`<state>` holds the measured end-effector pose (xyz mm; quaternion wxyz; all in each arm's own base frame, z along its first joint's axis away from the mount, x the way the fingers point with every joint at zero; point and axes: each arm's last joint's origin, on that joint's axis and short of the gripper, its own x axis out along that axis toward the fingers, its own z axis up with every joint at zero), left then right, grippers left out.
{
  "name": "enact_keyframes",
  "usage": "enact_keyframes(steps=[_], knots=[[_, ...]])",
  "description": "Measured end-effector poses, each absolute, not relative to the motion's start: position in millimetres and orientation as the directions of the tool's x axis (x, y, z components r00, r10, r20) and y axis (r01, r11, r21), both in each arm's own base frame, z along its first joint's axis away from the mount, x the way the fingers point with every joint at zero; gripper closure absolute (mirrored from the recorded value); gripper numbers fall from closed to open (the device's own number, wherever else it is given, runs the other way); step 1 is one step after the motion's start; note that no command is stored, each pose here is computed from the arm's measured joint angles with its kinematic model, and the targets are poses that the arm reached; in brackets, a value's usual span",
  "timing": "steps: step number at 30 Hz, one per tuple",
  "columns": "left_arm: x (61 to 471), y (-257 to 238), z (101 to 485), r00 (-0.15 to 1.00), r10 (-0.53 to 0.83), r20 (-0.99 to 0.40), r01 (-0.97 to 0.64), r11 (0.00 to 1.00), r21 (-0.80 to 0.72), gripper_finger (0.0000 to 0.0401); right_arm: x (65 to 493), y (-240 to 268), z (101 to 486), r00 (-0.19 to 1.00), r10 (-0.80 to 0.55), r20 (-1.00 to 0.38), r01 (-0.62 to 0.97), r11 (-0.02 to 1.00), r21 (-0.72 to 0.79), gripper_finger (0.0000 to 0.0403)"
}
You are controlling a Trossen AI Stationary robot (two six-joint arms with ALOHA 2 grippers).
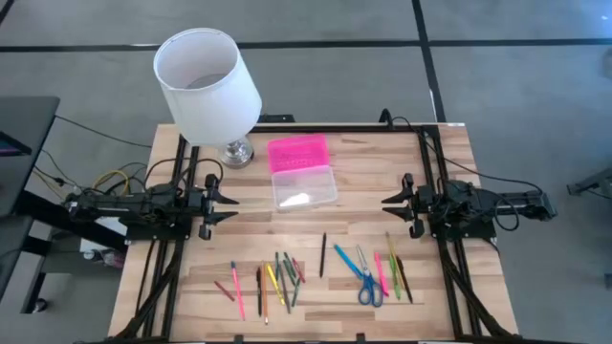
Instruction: Pick & place school supplies into a supply box
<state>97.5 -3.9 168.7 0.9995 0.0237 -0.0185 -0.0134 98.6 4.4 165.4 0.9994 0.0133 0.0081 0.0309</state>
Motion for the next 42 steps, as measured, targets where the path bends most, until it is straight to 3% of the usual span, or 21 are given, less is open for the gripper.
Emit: enact_keyframes(steps=[42], knots=[[97.5,-4.0,168.6,0.999,-0.033,0.036,0.031,0.999,0.033,0.0273,98.6,4.4,165.3,0.998,0.062,-0.016,-0.061,0.998,0.027,0.031]])
